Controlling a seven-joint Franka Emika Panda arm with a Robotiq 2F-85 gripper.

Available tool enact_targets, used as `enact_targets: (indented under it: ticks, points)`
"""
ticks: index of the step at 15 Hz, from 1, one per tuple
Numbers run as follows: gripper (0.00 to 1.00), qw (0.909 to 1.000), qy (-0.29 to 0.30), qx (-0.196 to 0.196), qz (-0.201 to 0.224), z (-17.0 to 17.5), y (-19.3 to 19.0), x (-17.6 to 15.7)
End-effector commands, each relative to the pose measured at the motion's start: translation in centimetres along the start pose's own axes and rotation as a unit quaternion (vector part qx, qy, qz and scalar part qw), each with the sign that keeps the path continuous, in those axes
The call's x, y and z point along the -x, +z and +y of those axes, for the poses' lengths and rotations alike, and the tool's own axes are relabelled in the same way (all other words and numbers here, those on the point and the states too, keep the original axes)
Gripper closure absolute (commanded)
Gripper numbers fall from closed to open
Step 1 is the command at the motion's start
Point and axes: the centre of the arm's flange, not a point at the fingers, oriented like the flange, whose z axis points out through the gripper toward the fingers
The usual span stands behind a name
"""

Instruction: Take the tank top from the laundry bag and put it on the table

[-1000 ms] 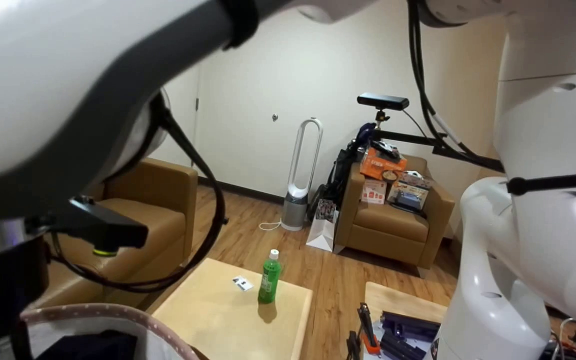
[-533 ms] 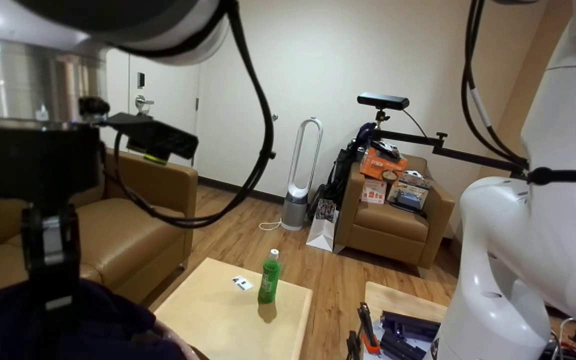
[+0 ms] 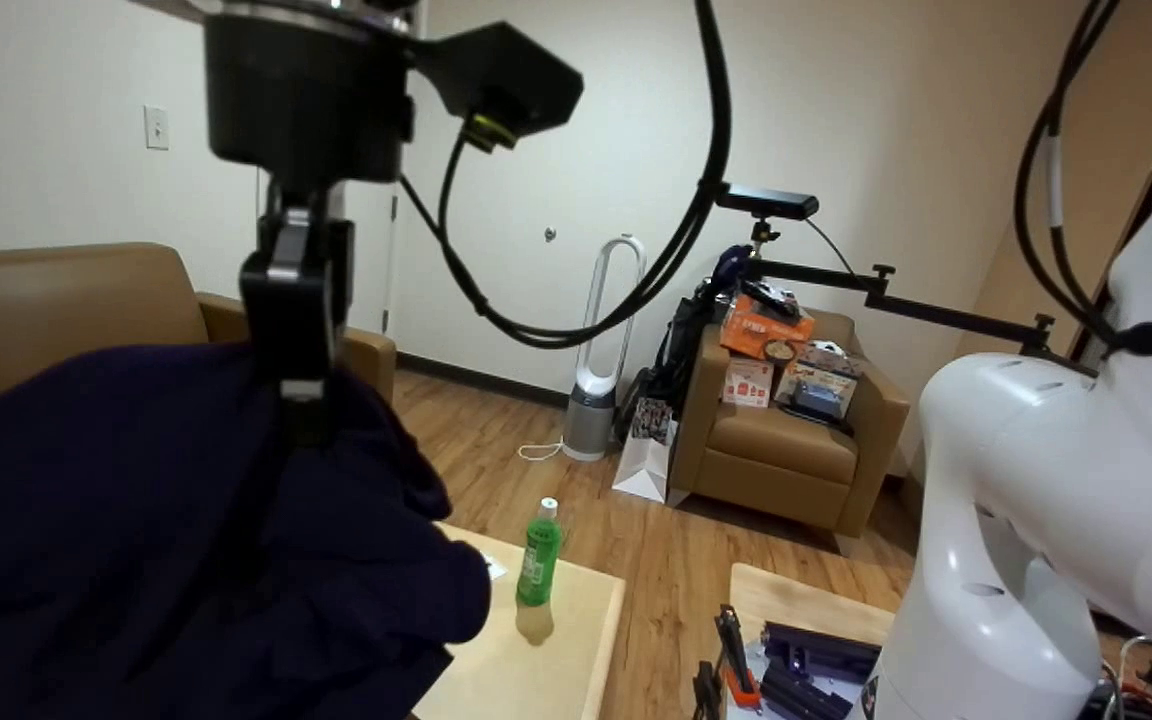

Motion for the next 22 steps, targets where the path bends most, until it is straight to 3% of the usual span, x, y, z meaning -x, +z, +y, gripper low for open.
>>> enact_targets:
  ticks: [1, 8, 15, 19, 22]
  points:
    - [0.94, 0.9953, 0.097, 0.005, -0.01, 0.9, -1.9, 3.8]
    - [0.94, 0.9714, 0.23, -0.042, -0.04, 6.7, 0.4, 8.0]
    - [0.94, 0.9352, 0.336, -0.092, -0.064, 12.6, 5.5, 9.3]
    - [0.94, 0.9166, 0.385, -0.098, -0.042, 15.6, 6.5, 9.2]
    - [0.93, 0.9091, 0.407, -0.088, -0.017, 17.5, 6.4, 8.2]
